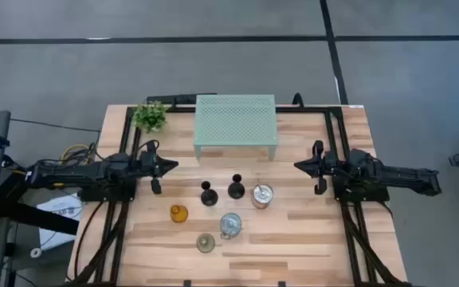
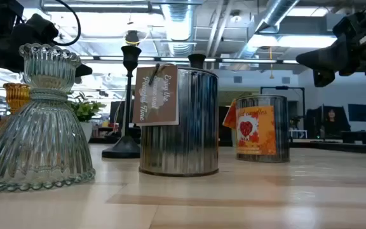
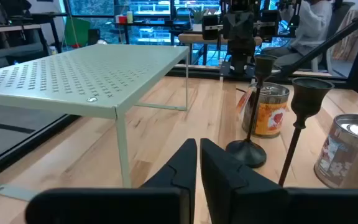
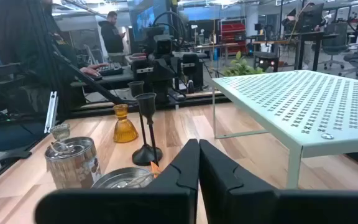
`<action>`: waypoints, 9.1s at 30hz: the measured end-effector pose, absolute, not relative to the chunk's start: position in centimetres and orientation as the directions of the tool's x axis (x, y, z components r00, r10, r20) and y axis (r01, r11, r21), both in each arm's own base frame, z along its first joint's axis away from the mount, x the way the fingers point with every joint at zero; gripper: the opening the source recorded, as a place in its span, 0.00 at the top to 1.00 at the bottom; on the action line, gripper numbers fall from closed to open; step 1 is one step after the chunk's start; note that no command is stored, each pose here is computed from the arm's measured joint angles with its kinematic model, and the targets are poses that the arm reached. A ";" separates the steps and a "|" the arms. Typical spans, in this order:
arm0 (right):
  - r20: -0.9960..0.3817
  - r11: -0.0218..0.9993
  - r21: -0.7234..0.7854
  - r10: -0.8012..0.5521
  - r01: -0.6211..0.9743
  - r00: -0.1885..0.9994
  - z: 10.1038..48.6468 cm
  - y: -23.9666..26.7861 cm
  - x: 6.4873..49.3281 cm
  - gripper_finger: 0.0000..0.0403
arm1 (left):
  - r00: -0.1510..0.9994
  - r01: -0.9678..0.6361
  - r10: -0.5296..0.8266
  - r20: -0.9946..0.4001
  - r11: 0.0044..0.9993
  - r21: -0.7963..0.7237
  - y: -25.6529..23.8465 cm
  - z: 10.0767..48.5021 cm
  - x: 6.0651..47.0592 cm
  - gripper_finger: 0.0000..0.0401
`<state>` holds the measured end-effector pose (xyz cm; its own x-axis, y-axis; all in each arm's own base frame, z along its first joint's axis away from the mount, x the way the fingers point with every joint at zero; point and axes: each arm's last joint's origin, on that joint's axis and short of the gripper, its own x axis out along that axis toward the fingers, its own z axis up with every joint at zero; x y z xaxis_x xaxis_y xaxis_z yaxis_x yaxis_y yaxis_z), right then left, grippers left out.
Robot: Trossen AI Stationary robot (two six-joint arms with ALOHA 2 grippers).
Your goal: Pick & Place candle stick holders
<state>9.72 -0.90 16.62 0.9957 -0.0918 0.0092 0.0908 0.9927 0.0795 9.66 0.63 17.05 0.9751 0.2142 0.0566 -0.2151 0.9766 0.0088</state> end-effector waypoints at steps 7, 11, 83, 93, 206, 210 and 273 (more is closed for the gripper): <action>0.009 0.993 0.079 -0.092 0.091 0.996 16.6 -0.9 9.7 1.00 | 0.975 -0.217 0.216 0.057 0.976 0.008 0.6 17.1 9.7 0.95; 0.009 0.993 0.079 -0.092 0.091 0.996 16.6 -0.9 9.7 1.00 | 0.975 -0.217 0.216 0.056 0.976 0.009 0.6 17.1 9.7 0.95; 0.009 0.993 0.079 -0.092 0.091 0.996 16.6 -0.9 9.7 1.00 | 0.975 -0.215 0.215 0.057 0.977 -0.007 0.6 17.1 9.7 0.95; 0.009 0.993 0.080 -0.092 0.091 0.996 16.6 -0.9 9.7 1.00 | 0.965 -0.243 0.253 0.071 0.962 -0.125 0.7 17.2 9.6 0.95; -0.901 0.673 0.364 0.079 0.644 0.426 23.0 1.5 25.5 1.00 | 0.927 -0.248 0.366 0.084 0.764 -0.595 1.1 17.6 10.3 0.98; -0.901 0.653 0.379 0.099 0.656 0.422 23.0 1.5 25.5 1.00 | 0.927 -0.248 0.366 0.084 0.764 -0.595 1.1 17.6 10.3 0.98; -0.933 0.756 0.248 0.018 0.606 0.360 28.2 0.0 26.4 1.00 | 0.927 -0.249 0.366 0.083 0.764 -0.595 1.1 17.5 10.3 0.98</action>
<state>26.41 0.03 28.21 0.3601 0.0176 -0.9328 0.6060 0.7558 0.2481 10.29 1.07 17.55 0.9268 0.3663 0.0833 -0.2487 0.7645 -0.5947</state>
